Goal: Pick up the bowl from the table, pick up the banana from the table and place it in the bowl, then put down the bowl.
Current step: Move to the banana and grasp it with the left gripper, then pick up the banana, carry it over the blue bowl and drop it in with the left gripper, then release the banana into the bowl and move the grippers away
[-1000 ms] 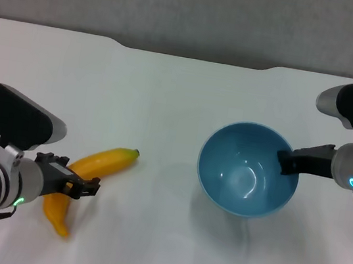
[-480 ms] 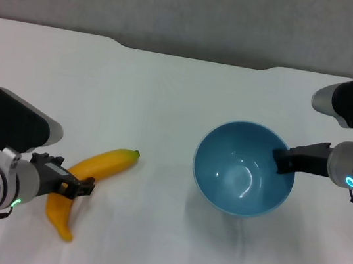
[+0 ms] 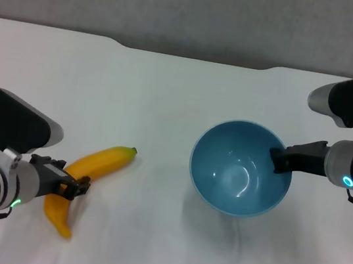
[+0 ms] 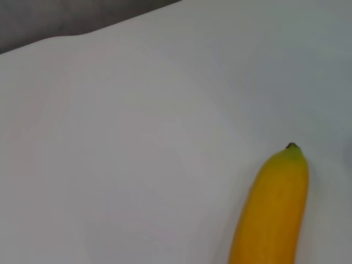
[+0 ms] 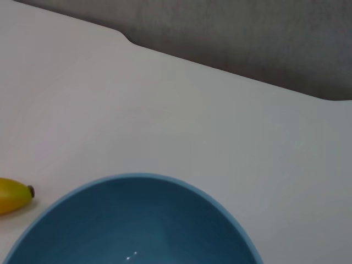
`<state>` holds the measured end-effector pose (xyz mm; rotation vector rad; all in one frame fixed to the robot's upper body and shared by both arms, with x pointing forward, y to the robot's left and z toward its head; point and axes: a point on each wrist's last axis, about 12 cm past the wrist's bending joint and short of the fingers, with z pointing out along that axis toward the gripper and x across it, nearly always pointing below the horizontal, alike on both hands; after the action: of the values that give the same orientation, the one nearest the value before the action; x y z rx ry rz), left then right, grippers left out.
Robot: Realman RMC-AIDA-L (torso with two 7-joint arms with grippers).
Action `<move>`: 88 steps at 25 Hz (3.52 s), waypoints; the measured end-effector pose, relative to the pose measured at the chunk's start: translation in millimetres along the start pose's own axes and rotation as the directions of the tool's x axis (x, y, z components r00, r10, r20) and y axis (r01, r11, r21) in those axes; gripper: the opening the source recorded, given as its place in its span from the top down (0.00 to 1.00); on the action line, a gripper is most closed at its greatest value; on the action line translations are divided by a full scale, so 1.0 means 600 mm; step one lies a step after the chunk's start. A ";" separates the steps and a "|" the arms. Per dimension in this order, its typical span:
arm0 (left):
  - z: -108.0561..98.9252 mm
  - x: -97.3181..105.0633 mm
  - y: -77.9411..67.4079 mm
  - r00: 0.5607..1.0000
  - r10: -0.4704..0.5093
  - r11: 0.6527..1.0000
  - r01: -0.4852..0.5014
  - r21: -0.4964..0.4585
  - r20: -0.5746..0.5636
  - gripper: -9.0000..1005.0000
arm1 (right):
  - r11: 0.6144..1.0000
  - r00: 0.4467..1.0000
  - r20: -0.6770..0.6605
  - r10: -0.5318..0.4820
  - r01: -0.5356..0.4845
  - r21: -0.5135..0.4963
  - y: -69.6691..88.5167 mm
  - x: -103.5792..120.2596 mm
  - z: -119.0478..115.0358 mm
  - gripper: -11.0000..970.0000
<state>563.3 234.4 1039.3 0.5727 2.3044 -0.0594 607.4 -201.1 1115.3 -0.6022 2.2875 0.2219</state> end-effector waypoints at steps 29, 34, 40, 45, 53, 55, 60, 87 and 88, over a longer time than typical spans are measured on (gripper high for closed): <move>-0.121 -0.131 -0.025 0.918 -0.216 0.971 0.165 0.174 0.333 0.43 | 0.995 0.996 -0.007 0.092 -0.093 -0.047 0.006 0.013 0.015 0.95; -0.113 -0.152 -0.056 0.910 -0.225 0.958 0.141 0.249 0.349 0.41 | 0.985 0.990 0.000 0.143 -0.142 -0.097 0.021 0.004 0.034 0.95; -0.103 -0.165 -0.086 0.904 -0.232 0.945 0.124 0.301 0.358 0.39 | 0.975 0.986 0.031 0.164 -0.158 -0.154 0.038 -0.015 0.042 0.95; -0.101 -0.168 -0.094 0.898 -0.244 0.941 0.127 0.314 0.366 0.37 | 0.970 0.985 0.025 0.173 -0.166 -0.179 0.049 -0.025 0.052 0.94; -0.088 -0.169 -0.107 0.896 -0.250 0.936 0.126 0.329 0.367 0.34 | 0.970 0.989 0.026 0.148 -0.140 -0.200 0.066 -0.035 0.058 0.94; -0.085 -0.167 -0.107 0.895 -0.244 0.939 0.121 0.321 0.374 0.34 | 0.969 0.989 0.024 0.143 -0.135 -0.209 0.072 -0.036 0.059 0.94; -0.075 -0.162 -0.106 0.903 -0.226 0.944 0.112 0.310 0.364 0.32 | 0.968 0.992 0.015 0.128 -0.122 -0.219 0.080 -0.035 0.061 0.94; -0.096 -0.082 0.064 0.901 -0.297 0.954 0.289 0.075 0.315 0.10 | 0.953 0.969 -0.149 0.195 -0.223 -0.203 0.030 -0.072 0.073 0.94; -0.094 -0.079 0.065 0.906 -0.290 0.957 0.284 0.067 0.310 0.10 | 0.953 0.967 -0.160 0.198 -0.228 -0.199 0.030 -0.074 0.075 0.94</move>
<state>571.7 262.7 1116.9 0.2080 2.0551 -0.2959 654.1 -155.0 1114.3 -0.4900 2.4834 0.5562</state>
